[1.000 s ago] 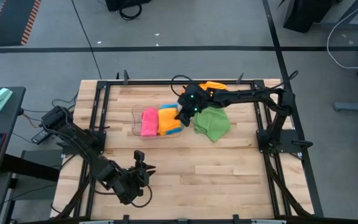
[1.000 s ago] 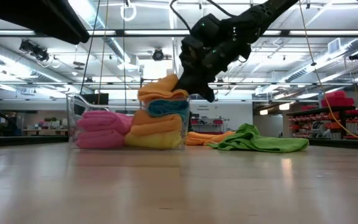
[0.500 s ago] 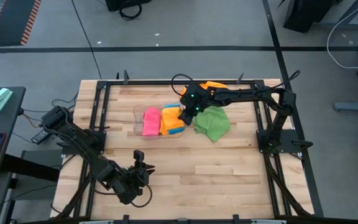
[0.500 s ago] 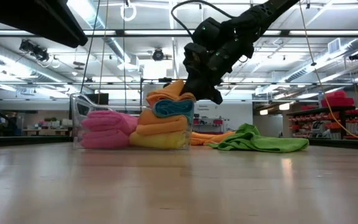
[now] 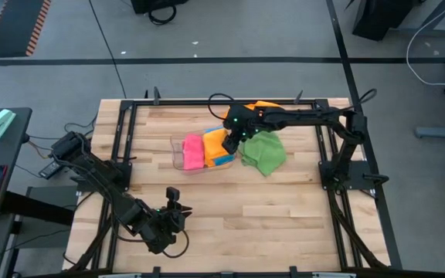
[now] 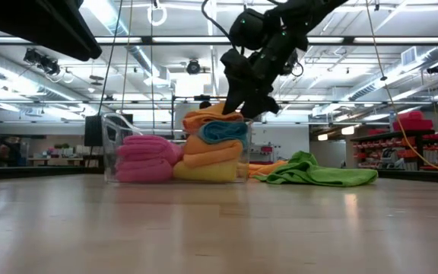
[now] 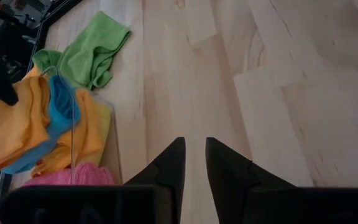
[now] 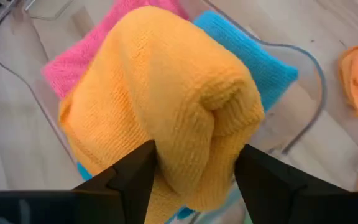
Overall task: Fold microfiber towels
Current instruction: Put the bottom folded orange microfiber cloth into the transparent bin
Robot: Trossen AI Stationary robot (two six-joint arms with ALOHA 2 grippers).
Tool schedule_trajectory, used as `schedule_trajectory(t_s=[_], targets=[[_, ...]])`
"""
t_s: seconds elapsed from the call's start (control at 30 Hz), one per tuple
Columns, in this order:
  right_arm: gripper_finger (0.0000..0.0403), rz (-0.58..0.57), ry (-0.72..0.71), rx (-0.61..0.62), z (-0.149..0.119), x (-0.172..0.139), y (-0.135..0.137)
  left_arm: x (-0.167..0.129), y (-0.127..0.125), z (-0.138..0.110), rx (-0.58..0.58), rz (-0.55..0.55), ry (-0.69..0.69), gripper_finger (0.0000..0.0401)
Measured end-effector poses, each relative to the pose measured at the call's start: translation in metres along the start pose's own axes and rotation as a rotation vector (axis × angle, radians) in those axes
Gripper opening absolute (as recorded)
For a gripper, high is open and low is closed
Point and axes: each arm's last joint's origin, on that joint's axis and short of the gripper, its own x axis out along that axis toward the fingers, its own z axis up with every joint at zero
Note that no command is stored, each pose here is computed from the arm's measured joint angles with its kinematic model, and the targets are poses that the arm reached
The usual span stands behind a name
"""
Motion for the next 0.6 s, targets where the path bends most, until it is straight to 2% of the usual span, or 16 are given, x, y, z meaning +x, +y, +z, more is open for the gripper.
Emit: schedule_trajectory(t_s=[0.3,0.6], targets=[[0.0217,-0.071,0.009,0.012,-0.0003,-0.0025,-0.0018,-0.0007,-0.0007,-0.0003,0.002,-0.002,-0.001,0.0077],[0.0217,-0.081,0.003,0.044,-0.0009,-0.0024,0.0001,-0.0067,-0.0064,-0.0022,0.025,-0.019,-0.008,0.0067]])
